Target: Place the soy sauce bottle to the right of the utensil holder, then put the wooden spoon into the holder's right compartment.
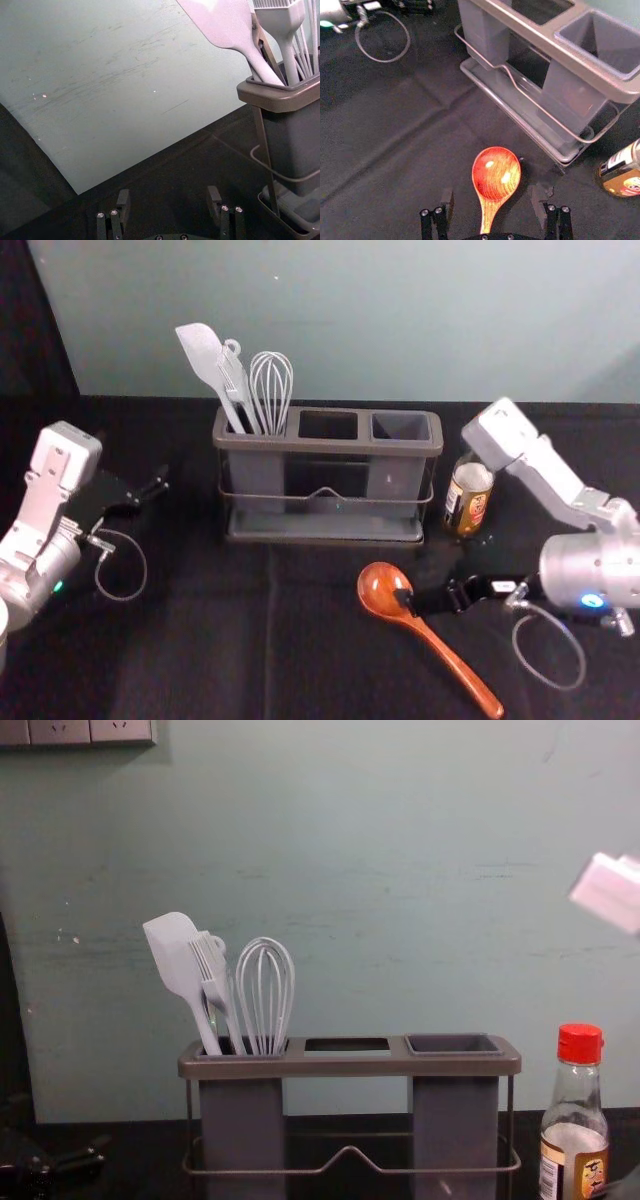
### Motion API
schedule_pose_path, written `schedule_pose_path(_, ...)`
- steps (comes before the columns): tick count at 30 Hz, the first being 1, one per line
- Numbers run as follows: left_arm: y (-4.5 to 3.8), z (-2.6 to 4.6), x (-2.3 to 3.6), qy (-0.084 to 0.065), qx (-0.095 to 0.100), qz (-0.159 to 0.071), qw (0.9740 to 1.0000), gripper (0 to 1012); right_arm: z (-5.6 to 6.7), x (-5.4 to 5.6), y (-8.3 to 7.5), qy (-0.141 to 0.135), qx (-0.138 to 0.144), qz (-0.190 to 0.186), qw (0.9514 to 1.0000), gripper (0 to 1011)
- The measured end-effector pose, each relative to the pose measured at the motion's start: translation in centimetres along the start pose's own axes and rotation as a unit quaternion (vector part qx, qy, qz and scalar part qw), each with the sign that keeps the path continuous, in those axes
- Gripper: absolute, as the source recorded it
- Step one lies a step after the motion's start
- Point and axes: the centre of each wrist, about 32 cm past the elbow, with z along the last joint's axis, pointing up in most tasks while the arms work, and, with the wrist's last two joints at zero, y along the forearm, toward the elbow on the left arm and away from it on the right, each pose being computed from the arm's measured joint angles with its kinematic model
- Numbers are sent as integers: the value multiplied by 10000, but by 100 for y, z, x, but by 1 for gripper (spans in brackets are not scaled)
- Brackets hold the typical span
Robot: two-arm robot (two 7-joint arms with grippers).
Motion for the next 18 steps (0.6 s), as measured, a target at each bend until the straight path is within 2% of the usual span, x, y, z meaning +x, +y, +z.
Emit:
schedule_pose_path(11,0,0,0,0,0,0,10000,1005,38,-109,298,54,-251,-32,9997,1000)
schedule_pose_path(18,0,0,0,0,0,0,10000,1005,48,-136,404,103,-302,-52,9995,1000)
